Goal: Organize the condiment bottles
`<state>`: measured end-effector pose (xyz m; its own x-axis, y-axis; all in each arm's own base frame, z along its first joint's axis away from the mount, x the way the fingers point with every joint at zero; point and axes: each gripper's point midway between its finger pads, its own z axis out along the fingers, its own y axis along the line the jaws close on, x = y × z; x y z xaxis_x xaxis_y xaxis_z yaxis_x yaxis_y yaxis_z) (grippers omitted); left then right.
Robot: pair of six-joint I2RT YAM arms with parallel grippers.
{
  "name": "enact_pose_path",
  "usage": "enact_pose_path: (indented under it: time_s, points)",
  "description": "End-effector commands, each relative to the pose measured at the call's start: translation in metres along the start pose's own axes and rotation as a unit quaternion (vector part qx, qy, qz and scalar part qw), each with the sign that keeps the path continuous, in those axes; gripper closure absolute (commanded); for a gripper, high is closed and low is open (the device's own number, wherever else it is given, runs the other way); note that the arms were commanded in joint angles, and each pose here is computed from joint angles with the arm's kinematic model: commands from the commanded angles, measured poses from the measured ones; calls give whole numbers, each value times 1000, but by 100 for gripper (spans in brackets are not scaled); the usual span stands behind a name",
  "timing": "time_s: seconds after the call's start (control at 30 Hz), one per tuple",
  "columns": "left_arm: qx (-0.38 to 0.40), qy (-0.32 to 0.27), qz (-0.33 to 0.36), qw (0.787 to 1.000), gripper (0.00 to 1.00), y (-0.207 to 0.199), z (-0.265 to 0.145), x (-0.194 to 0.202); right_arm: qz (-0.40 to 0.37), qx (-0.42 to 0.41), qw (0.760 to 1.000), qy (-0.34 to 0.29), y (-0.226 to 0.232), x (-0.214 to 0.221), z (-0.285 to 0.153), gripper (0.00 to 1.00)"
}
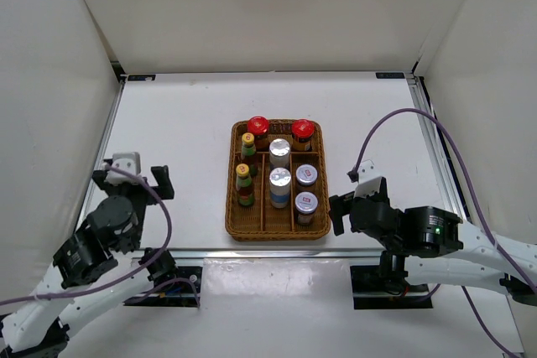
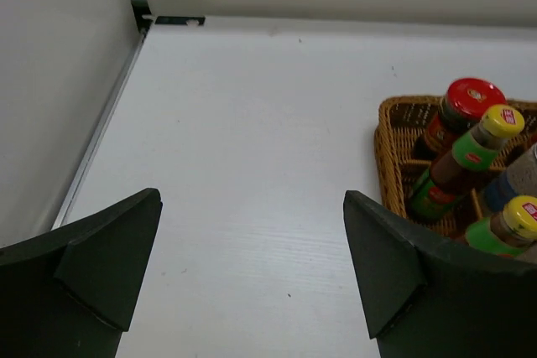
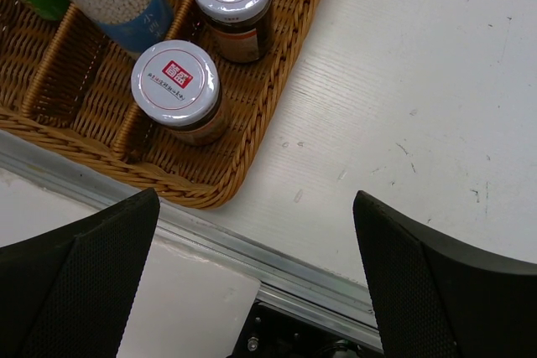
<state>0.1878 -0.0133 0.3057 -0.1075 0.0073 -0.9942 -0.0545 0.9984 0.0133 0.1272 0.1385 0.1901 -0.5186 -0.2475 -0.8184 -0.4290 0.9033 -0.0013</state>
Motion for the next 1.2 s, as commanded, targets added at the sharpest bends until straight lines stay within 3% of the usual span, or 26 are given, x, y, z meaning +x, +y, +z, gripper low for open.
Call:
enact_pose_path:
  time_s: [0.0,0.27,0.4,0.47,0.53,0.63,0.8,0.97,1.17]
  points:
    - [-36,-59,-32,997,0,27,-8,-18,-1,-4,1000,-7,4,-1,3,1]
    - [-36,-47,-6,998,0,32,-10,-6,-15,46,998,-41,-11,-19,4,1]
    - [7,-42,64,997,0,1,4,-5,-84,77,993,-32,-15,-33,3,1]
    - [12,-56,106,993,0,-10,12,-14,-79,110,991,-10,-29,-29,0,1]
    - [22,-49,172,984,0,-27,24,-12,-88,92,992,3,-26,-29,-4,1]
    - [36,-41,180,982,0,-52,39,-5,-78,94,992,15,-28,-25,-6,1]
    - [16,-38,143,989,0,-68,63,9,-51,105,993,-4,-42,-26,-11,1]
    - [-32,-18,58,998,0,-49,89,26,-44,89,995,-6,-39,-26,-13,1]
    - [-37,-29,34,998,0,-30,88,47,-73,67,995,27,-24,-18,-5,1]
